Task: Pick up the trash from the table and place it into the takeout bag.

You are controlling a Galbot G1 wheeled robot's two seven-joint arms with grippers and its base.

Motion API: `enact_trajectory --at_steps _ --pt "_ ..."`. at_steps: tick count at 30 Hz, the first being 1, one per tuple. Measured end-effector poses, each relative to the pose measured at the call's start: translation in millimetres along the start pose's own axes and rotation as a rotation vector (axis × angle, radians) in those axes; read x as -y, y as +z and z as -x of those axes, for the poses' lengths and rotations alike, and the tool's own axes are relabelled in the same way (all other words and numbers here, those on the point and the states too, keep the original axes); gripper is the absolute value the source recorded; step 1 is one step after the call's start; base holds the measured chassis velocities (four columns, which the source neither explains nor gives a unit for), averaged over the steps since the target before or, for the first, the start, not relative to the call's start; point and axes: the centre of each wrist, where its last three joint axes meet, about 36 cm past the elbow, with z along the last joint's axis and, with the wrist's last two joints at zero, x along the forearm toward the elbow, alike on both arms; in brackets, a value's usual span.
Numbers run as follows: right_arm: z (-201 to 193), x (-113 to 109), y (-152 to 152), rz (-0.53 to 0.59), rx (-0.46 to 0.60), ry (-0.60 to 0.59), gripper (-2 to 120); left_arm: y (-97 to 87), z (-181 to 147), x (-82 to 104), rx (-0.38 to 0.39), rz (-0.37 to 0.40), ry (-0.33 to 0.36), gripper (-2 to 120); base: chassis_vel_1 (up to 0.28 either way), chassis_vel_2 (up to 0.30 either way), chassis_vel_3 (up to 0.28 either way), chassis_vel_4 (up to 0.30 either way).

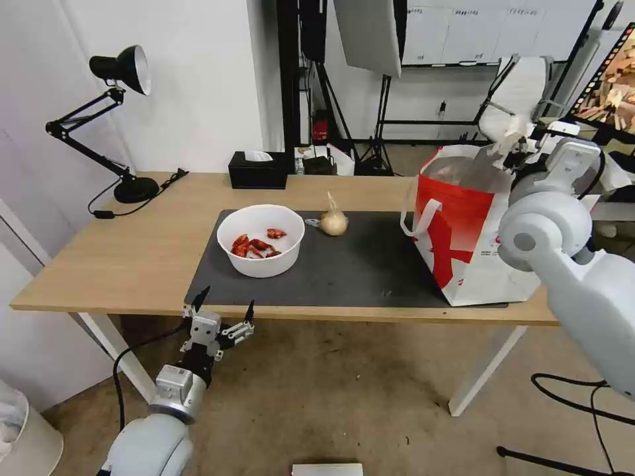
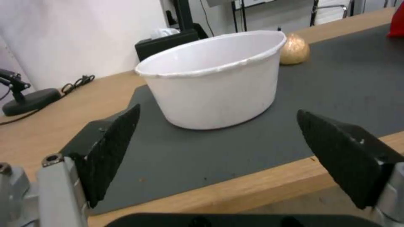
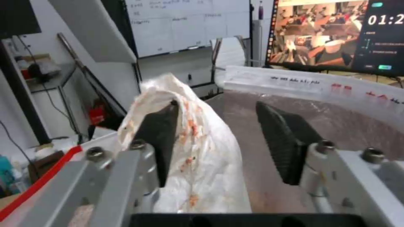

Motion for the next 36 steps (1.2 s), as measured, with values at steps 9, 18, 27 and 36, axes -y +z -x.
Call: enact_trajectory --at_steps 9,18,27,36 --pt "-5 4 -10 0.053 -0.079 -0.023 87 -2.6 -4 -2.2 0.001 0.003 -0.006 100 0.000 0.000 0.000 0.000" --pt "1 14 -51 0.197 -0.285 -0.002 100 -3.9 -5 -1.5 0.003 0.002 -0.002 100 0.000 0.000 0.000 0.000" --pt "4 16 -77 0.280 -0.378 -0.017 100 -5.2 -5 -0.7 0.007 0.000 0.001 100 0.000 0.000 0.000 0.000" --pt "9 20 -96 0.248 -0.423 -0.025 100 -6.7 -7 -2.2 0.008 0.004 -0.001 100 0.000 0.000 0.000 0.000"
